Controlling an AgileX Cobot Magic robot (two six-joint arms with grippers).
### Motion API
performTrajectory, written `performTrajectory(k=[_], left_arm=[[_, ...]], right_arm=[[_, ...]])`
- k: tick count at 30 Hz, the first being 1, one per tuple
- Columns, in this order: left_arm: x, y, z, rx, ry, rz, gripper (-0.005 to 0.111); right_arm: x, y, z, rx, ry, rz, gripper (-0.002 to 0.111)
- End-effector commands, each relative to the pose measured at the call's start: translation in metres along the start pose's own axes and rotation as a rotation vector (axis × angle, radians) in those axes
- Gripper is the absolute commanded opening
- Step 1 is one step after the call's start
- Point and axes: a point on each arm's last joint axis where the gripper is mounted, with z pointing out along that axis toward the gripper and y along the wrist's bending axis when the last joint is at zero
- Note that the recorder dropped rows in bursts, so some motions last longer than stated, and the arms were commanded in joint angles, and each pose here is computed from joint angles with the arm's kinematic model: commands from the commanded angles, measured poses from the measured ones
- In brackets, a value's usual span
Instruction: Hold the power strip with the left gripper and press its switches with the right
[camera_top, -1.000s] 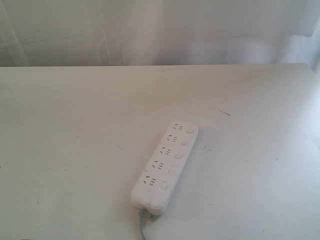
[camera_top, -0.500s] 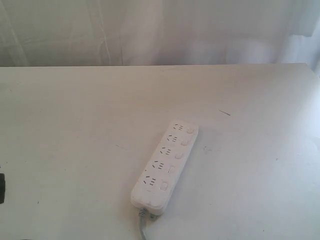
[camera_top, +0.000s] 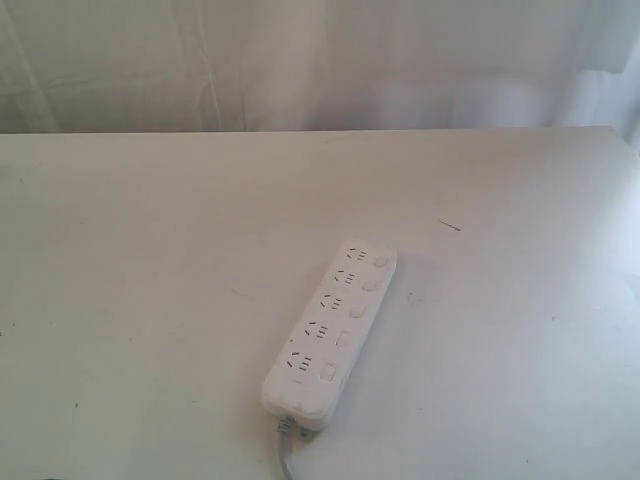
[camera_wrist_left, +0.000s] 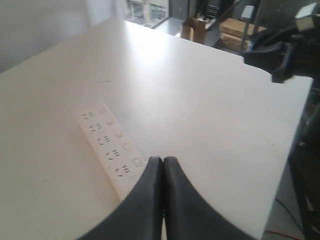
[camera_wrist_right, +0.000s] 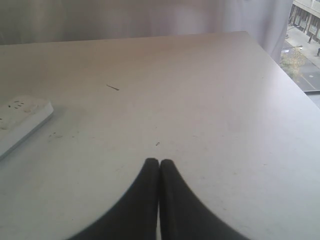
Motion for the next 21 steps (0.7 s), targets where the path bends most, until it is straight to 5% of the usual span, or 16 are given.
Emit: performTrajectory(k=[1, 8, 12, 21], left_arm=[[-0.004, 0.008, -0.009, -0.199, -0.082, -0.144, 0.000], [0.001, 0.014, -0.029, -0.461, -0.161, -0.347, 0.000], [0.007, 0.014, -0.034, -0.529, -0.149, -0.423, 0.000], [0.016, 0.020, -0.038, -0.613, -0.205, -0.836, 0.000]], right_arm=[[-0.001, 0.000, 0.000, -0.002, -0.015, -0.002, 0.000], [-0.001, 0.000, 0.000, -0.002, -0.015, -0.002, 0.000], [-0.001, 0.000, 0.000, -0.002, -0.015, -0.002, 0.000], [-0.001, 0.000, 0.000, -0.002, -0.015, -0.002, 0.000]])
